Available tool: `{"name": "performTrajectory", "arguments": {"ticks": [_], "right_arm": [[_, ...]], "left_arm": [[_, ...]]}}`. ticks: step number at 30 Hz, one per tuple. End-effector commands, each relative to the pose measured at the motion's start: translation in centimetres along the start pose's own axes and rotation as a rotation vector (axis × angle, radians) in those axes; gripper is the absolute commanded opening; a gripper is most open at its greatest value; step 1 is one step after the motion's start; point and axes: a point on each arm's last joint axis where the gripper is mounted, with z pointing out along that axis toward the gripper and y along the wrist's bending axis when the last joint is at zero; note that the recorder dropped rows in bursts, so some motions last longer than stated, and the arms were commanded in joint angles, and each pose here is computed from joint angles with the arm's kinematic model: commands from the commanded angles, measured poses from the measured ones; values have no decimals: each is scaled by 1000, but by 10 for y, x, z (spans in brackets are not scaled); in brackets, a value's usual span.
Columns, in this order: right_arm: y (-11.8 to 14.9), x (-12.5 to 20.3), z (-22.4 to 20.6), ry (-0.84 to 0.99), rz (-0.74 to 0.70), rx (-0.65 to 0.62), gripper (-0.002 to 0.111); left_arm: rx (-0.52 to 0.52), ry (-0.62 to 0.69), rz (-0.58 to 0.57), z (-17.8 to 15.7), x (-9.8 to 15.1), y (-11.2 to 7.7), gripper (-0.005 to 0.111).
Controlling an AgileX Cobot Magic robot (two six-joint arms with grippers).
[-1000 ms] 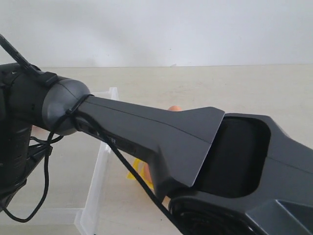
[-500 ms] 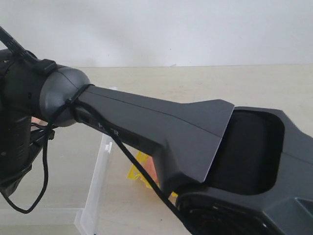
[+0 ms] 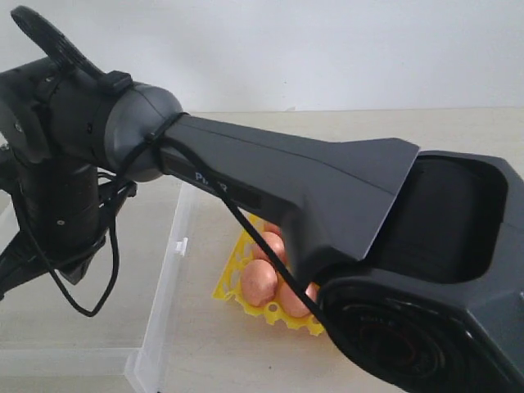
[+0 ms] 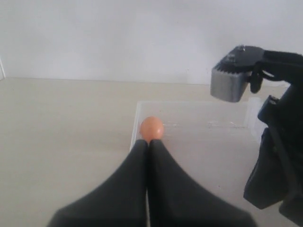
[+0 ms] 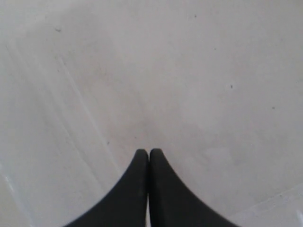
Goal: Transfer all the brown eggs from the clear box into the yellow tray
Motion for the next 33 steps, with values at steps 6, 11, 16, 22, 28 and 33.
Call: {"name": "performTrajectory", "arguments": {"ticks": [6, 11, 16, 22, 28, 33], "right_arm": [[-2, 16, 18, 95, 24, -19, 0], [0, 16, 17, 92, 40, -43, 0], [3, 16, 17, 91, 59, -77, 0], [11, 16, 17, 91, 73, -108, 0], [19, 16, 18, 95, 77, -141, 0], [24, 30, 33, 167, 96, -188, 0]], "left_arm": [[0, -1, -5, 0, -1, 0, -4], [0, -1, -5, 0, -1, 0, -4], [0, -1, -5, 0, -1, 0, -4], [0, -1, -5, 0, -1, 0, -4], [0, -1, -5, 0, -1, 0, -4], [0, -1, -5, 0, -1, 0, -4]]}}
